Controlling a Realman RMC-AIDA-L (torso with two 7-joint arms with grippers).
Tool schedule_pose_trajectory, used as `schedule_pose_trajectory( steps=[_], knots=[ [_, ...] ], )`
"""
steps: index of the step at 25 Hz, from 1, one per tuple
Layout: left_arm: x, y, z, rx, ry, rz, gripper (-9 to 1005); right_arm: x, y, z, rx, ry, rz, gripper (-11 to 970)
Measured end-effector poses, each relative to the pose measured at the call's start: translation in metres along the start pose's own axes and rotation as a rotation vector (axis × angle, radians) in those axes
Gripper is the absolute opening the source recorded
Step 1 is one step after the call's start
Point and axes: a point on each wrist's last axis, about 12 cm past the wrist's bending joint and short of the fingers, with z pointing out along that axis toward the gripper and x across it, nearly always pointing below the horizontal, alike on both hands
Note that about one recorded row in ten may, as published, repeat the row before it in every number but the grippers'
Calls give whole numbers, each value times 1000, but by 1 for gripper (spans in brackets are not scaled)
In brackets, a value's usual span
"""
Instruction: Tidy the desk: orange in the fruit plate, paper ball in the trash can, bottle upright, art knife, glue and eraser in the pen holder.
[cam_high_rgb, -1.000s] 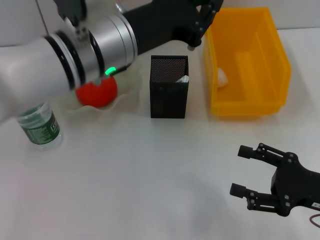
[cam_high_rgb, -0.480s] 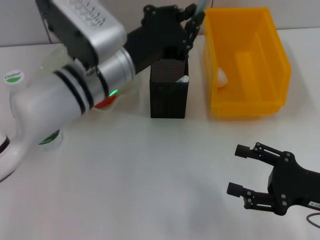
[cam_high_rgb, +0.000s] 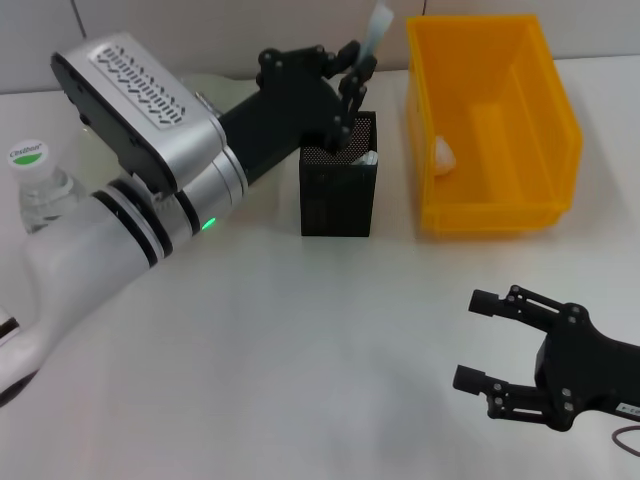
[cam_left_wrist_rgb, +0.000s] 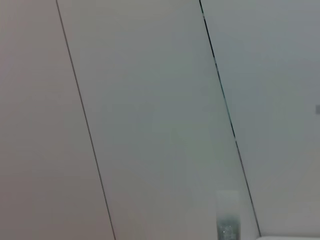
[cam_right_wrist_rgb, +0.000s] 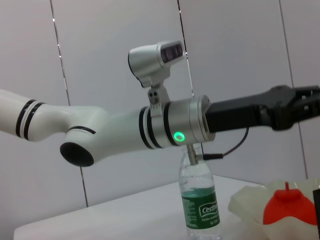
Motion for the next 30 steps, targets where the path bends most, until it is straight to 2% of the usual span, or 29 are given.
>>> schedule_pose_trajectory(
  steps=[11, 21, 25, 27, 28, 29, 30],
  knots=[
    [11, -1, 1, 18, 45, -9, 186, -1, -2, 3, -6, 3, 6, 840],
    [10, 0, 3, 21, 47, -64, 239, -1, -2, 3, -7, 4, 11, 840],
    [5, -2, 4, 40, 10, -115, 400, -1, -2, 2, -5, 2, 18, 840],
    [-4, -1, 3, 76, -26, -223, 461, -2, -3, -1, 14, -9, 21, 840],
    [-4, -1, 3, 76, -26, -223, 482, -3, -4, -3, 25, -12, 23, 840],
    [-13, 7, -2, 138, -66, -332, 503, -4, -6, -6, 38, -16, 27, 840],
    [-13, 7, -2, 138, -66, -332, 524, -4, -6, -6, 38, -16, 27, 840]
  ],
)
